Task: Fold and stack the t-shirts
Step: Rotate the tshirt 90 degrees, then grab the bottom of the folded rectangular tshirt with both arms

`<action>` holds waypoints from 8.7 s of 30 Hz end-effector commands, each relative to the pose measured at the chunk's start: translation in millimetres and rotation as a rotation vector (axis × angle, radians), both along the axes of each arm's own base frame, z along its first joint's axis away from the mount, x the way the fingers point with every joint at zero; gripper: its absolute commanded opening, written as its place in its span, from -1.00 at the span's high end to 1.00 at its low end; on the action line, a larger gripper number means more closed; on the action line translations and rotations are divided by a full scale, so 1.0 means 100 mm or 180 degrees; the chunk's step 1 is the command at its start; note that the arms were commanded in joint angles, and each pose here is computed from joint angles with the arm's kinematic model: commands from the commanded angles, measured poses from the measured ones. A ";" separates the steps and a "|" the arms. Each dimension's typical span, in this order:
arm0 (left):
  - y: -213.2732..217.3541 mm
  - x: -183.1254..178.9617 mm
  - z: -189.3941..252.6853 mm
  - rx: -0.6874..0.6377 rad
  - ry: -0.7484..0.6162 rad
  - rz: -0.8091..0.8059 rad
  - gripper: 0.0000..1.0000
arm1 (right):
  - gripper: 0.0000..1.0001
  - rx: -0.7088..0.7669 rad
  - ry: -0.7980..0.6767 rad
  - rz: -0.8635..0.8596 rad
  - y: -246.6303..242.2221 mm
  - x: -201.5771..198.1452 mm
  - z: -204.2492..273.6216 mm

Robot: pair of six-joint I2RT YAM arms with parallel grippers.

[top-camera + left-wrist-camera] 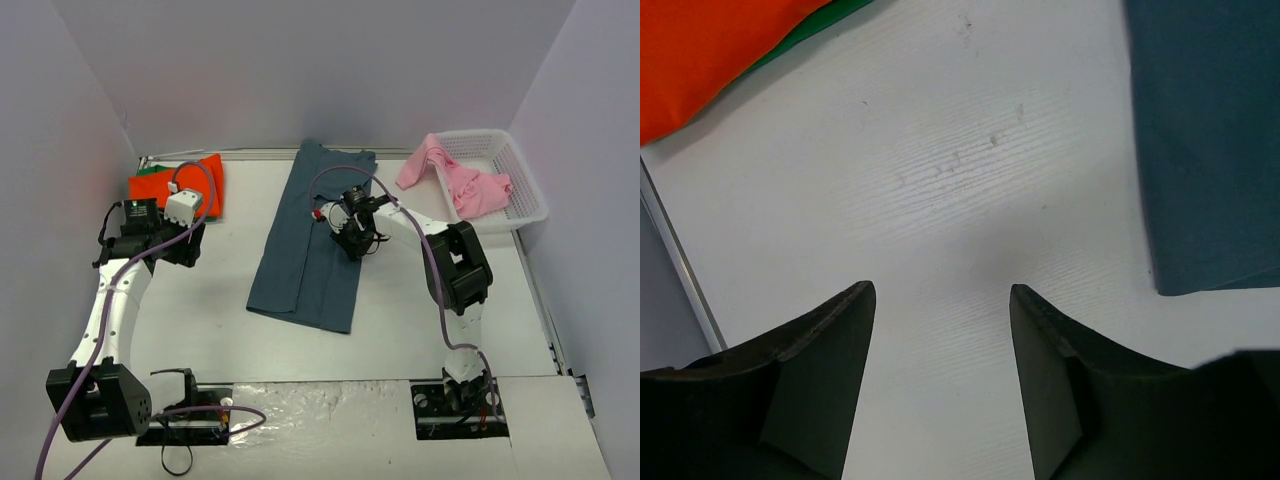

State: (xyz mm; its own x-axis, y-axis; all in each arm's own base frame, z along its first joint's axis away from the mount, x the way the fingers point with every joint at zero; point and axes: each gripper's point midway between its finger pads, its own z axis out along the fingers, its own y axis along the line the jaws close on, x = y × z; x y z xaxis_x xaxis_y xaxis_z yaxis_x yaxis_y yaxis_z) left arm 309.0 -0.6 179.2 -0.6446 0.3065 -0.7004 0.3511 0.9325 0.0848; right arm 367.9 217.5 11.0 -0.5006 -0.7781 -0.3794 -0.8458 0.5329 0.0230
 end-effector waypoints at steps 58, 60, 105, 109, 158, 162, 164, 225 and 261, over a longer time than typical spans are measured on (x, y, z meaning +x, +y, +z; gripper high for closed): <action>-0.02 0.07 -0.01 -0.0055 -0.0001 -0.0038 -0.11 | 1.00 0.0149 0.0211 0.0187 0.16 0.59 0.32; -0.01 0.07 -0.03 -0.0042 0.0008 -0.0032 -0.11 | 1.00 0.0135 0.0229 0.0150 0.15 0.67 0.21; 0.04 0.17 -0.28 0.0017 0.0327 -0.0019 -0.12 | 1.00 -0.0051 -0.0052 -0.0517 -0.39 1.60 -0.39; 0.06 0.17 -0.29 0.0045 0.0337 -0.0008 -0.11 | 1.00 -0.0030 -0.0234 -0.0583 -0.37 1.77 -0.38; -0.12 0.07 -0.09 -0.0084 0.0143 -0.0218 -0.22 | 0.84 0.0156 -0.1007 -0.0693 -0.46 1.47 1.10; -0.38 0.06 0.00 -0.0167 0.0145 -0.0566 -0.22 | 0.59 0.0128 -0.1068 -0.0694 -0.59 1.27 1.30; -0.55 0.05 0.04 -0.0066 0.0102 -0.0773 -0.23 | 0.58 0.0060 -0.1060 -0.0688 -0.67 1.17 1.31; -2.77 -0.47 -1.07 0.1967 -0.0026 -0.2949 -0.46 | -0.33 0.0554 0.0407 -0.1119 -1.57 -0.73 0.46; -2.81 -0.36 -1.38 0.2132 0.0135 -0.2816 0.01 | -0.36 0.0504 0.0392 -0.1110 -1.58 -0.74 0.44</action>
State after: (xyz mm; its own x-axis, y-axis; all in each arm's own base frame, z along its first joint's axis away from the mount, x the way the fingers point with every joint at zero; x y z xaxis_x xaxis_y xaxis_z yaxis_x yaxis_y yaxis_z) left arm 270.2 -274.5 34.7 -0.0215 0.9815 -0.1902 0.8914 0.1049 0.4409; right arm 299.8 58.8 56.0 -0.7726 -0.4771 -0.4189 -0.5944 0.7755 0.2129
